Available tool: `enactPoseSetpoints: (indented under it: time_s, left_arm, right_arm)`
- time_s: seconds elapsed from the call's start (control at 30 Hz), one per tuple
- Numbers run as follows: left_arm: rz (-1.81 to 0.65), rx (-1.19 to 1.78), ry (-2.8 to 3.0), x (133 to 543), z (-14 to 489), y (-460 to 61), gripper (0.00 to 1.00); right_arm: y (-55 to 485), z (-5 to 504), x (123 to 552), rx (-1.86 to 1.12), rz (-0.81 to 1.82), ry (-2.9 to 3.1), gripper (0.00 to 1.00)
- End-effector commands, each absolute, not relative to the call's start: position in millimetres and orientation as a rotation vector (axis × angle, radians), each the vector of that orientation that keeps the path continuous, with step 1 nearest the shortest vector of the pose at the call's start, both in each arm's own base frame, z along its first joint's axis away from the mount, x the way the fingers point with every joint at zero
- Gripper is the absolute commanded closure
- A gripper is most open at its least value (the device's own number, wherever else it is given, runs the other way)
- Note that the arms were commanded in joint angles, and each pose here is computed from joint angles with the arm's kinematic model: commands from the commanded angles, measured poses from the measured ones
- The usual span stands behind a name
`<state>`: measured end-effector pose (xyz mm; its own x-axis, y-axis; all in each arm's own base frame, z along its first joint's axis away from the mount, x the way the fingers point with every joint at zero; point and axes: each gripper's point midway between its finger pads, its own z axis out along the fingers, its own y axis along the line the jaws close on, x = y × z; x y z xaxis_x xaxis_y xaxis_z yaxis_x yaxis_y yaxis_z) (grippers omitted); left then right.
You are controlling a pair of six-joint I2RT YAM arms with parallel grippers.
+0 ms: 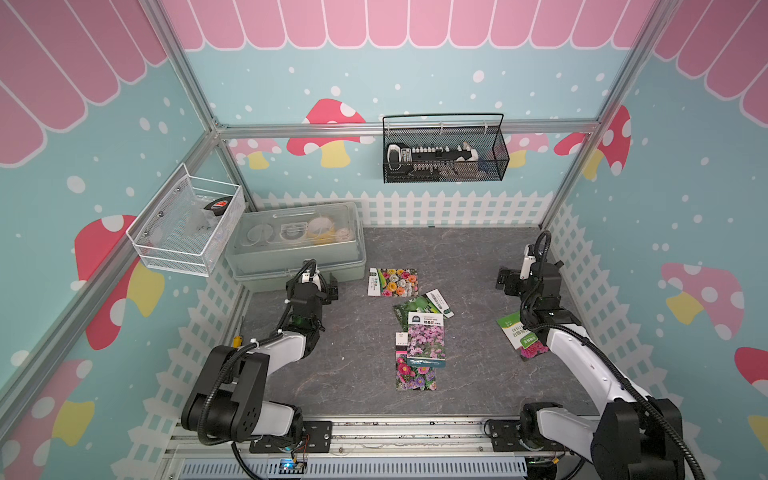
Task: Arrange the seed packets in a row
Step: Pick up the seed packet from the center of the board.
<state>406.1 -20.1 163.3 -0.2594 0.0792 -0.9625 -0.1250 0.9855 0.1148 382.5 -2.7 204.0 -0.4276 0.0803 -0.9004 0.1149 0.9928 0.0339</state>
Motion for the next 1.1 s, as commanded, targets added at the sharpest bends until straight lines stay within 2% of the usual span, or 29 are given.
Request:
enactPoseSetpoints:
  time_s: [0.0, 0.17, 0.37, 0.57, 0.77, 0.93, 1.07]
  left_arm:
    - [0.202, -0.003, 1.932, 404.5, 170.7, -24.2, 0.01]
    - [0.043, -0.023, 2.027, 404.7, 195.9, -55.6, 0.01]
    - [-0.186, -0.185, 2.139, 384.2, 209.9, -98.5, 0.01]
    - [-0.238, -0.401, 2.153, 358.5, 198.8, -114.3, 0.01]
    - [-0.586, -0.285, 2.327, 346.5, 176.6, -178.0, 0.01]
    - [-0.685, -0.250, 2.300, 345.4, 164.2, -207.1, 0.01]
    - [-0.690, -0.329, 2.315, 345.0, 152.6, -207.7, 0.01]
  right_arm:
    - [27.1, 178.5, 369.9, 0.120, 0.157, 2.165, 0.01]
    - [55.0, 168.4, 366.7, 0.120, 0.335, 2.206, 0.01]
    - [92.8, 155.9, 353.2, 0.099, 0.591, 2.227, 0.00]
    - [121.4, 133.0, 342.0, 0.099, 0.788, 2.290, 0.01]
    - [139.3, 116.5, 329.0, 0.095, 0.918, 2.316, 0.01]
    - [152.2, 111.0, 316.2, 0.056, 0.960, 2.335, 0.01]
    - [159.0, 105.3, 310.5, 0.047, 0.992, 2.351, 0.02]
